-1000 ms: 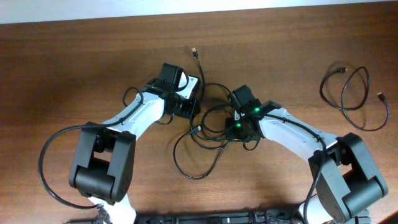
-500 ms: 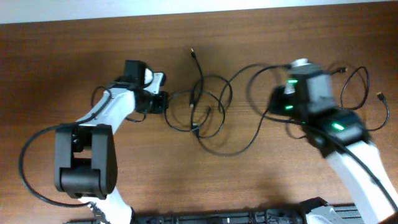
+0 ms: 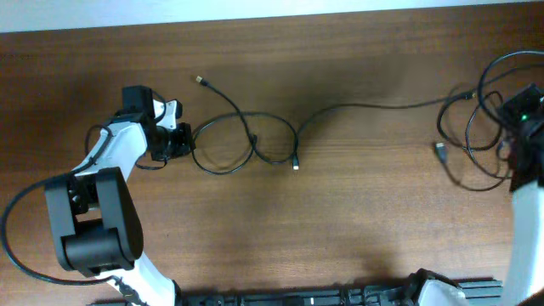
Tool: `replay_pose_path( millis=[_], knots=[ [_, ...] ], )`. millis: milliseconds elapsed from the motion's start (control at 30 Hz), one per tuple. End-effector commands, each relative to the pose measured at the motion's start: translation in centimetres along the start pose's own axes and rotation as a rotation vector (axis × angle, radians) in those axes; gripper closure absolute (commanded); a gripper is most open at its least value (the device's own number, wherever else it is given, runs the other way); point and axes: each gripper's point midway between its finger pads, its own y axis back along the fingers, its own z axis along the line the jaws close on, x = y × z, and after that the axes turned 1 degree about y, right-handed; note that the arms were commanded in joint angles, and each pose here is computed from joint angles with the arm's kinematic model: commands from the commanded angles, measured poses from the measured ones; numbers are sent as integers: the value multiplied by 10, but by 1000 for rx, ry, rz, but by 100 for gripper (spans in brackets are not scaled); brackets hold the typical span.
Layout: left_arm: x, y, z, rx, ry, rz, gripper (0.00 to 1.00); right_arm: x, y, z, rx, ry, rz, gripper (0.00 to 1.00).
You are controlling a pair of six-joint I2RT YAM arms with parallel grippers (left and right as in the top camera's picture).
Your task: Untangle cables
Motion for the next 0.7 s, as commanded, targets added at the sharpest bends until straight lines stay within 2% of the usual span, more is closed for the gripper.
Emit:
replay_pose_path(
  millis=[0,167,300,433,467,500,567,600,633,667],
  knots=[
    [-3,9,-2,5,12,-22,100,4,-26,-30,87,-25,49,96],
    [-1,10,-13,66,11,-15,100,4,-47,-64,165,-136,61,96],
    [-8,23,-6,-1,-2,-60,100,-5,-43,-116,247,-437,22,96],
    [-20,43,-14,1,-20,-128,100,-8,-40,-140,261,-584,3,96],
    [-20,45,-16,10,-20,-133,100,-9,-42,-136,238,-589,4,96],
    [-19,47,-31,73,-36,-129,100,-13,-46,-113,120,-584,26,96],
    [-12,46,-71,232,-101,-106,100,-18,-51,-62,-88,-441,59,96],
    [-10,45,-87,279,-149,-101,100,-17,-51,-47,-127,-372,65,96],
    [-5,43,-105,320,-210,-93,100,-11,-51,-28,-162,-286,82,79],
    [4,38,-129,349,-298,-77,100,0,-49,-11,-190,-193,114,51]
  ],
)
